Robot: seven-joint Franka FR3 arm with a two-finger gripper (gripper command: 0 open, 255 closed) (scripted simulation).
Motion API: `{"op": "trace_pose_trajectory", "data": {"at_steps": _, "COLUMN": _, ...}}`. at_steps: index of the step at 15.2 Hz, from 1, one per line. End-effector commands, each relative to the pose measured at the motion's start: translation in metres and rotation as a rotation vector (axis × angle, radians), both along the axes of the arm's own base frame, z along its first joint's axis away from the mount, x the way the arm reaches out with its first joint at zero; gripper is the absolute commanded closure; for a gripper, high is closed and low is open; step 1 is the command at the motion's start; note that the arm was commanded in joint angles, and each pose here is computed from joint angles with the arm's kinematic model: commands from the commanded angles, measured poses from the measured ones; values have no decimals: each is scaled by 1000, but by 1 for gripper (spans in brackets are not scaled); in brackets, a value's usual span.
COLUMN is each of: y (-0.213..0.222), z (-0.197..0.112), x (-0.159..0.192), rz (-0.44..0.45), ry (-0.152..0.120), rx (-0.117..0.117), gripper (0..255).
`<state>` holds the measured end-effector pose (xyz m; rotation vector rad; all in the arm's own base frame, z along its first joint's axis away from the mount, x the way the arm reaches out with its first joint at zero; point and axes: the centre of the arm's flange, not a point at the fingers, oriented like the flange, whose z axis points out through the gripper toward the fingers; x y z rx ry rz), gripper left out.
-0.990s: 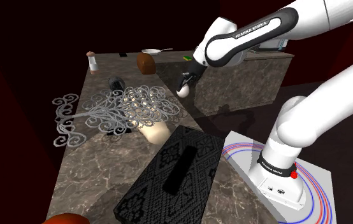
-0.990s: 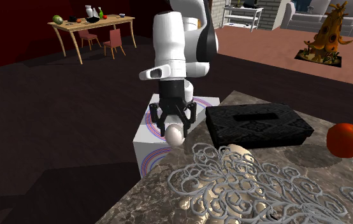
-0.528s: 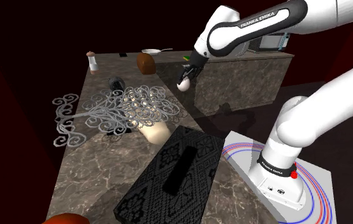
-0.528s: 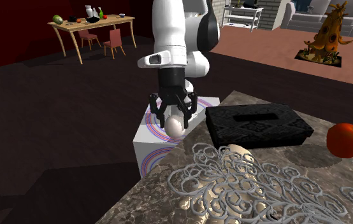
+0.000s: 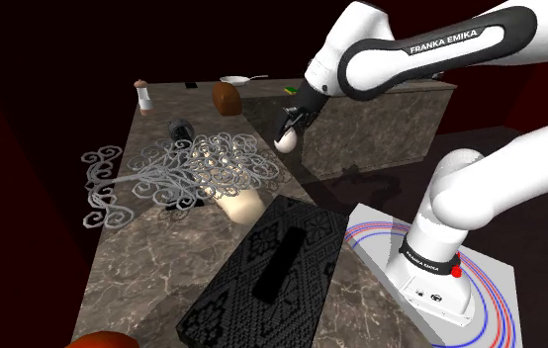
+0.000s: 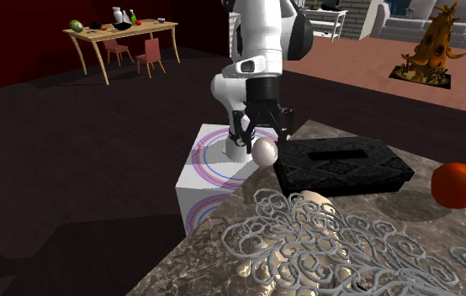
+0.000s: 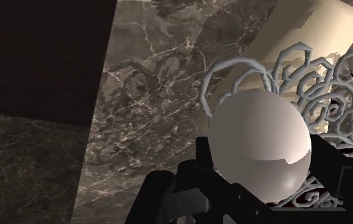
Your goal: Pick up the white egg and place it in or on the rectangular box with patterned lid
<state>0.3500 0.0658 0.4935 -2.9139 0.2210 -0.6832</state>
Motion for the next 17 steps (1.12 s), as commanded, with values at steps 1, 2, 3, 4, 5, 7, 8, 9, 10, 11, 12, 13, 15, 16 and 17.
{"op": "trace_pose_trajectory", "data": {"at_steps": 1, "y": 21, "z": -1, "x": -15, "rz": -2, "ry": 0, "rx": 0, "gripper": 255}}
{"op": "trace_pose_trajectory", "data": {"at_steps": 2, "y": 32, "z": 0, "x": -23, "rz": -2, "ry": 0, "rx": 0, "gripper": 255}}
{"op": "trace_pose_trajectory", "data": {"at_steps": 3, "y": 42, "z": 0, "x": -30, "rz": -2, "ry": 0, "rx": 0, "gripper": 255}}
{"op": "trace_pose_trajectory", "data": {"at_steps": 4, "y": 53, "z": 0, "x": -38, "rz": -2, "ry": 0, "rx": 0, "gripper": 255}}
{"op": "trace_pose_trajectory", "data": {"at_steps": 5, "y": 64, "z": 1, "x": -46, "rz": -2, "ry": 0, "rx": 0, "gripper": 255}}
{"op": "trace_pose_trajectory", "data": {"at_steps": 7, "y": 85, "z": 2, "x": -61, "rz": -2, "ry": 0, "rx": 0, "gripper": 255}}
{"op": "trace_pose_trajectory", "data": {"at_steps": 8, "y": 96, "z": 2, "x": -69, "rz": -2, "ry": 0, "rx": 0, "gripper": 255}}
{"op": "trace_pose_trajectory", "data": {"at_steps": 9, "y": 107, "z": 2, "x": -76, "rz": -2, "ry": 0, "rx": 0, "gripper": 255}}
{"op": "trace_pose_trajectory", "data": {"at_steps": 10, "y": 117, "z": 3, "x": -84, "rz": -2, "ry": 0, "rx": 0, "gripper": 255}}
{"op": "trace_pose_trajectory", "data": {"at_steps": 11, "y": 128, "z": 3, "x": -92, "rz": -2, "ry": 0, "rx": 0, "gripper": 255}}
{"op": "trace_pose_trajectory", "data": {"at_steps": 12, "y": 139, "z": 3, "x": -99, "rz": -2, "ry": 0, "rx": 0, "gripper": 255}}
{"op": "trace_pose_trajectory", "data": {"at_steps": 13, "y": 150, "z": 4, "x": -107, "rz": -2, "ry": 0, "rx": 0, "gripper": 255}}
{"op": "trace_pose_trajectory", "data": {"at_steps": 15, "y": 171, "z": 4, "x": -122, "rz": -2, "ry": 0, "rx": 0, "gripper": 255}}
{"op": "trace_pose_trajectory", "data": {"at_steps": 16, "y": 182, "z": 5, "x": -130, "rz": -2, "ry": 0, "rx": 0, "gripper": 255}}
{"op": "trace_pose_trajectory", "data": {"at_steps": 17, "y": 192, "z": 5, "x": -138, "rz": -2, "ry": 0, "rx": 0, "gripper": 255}}
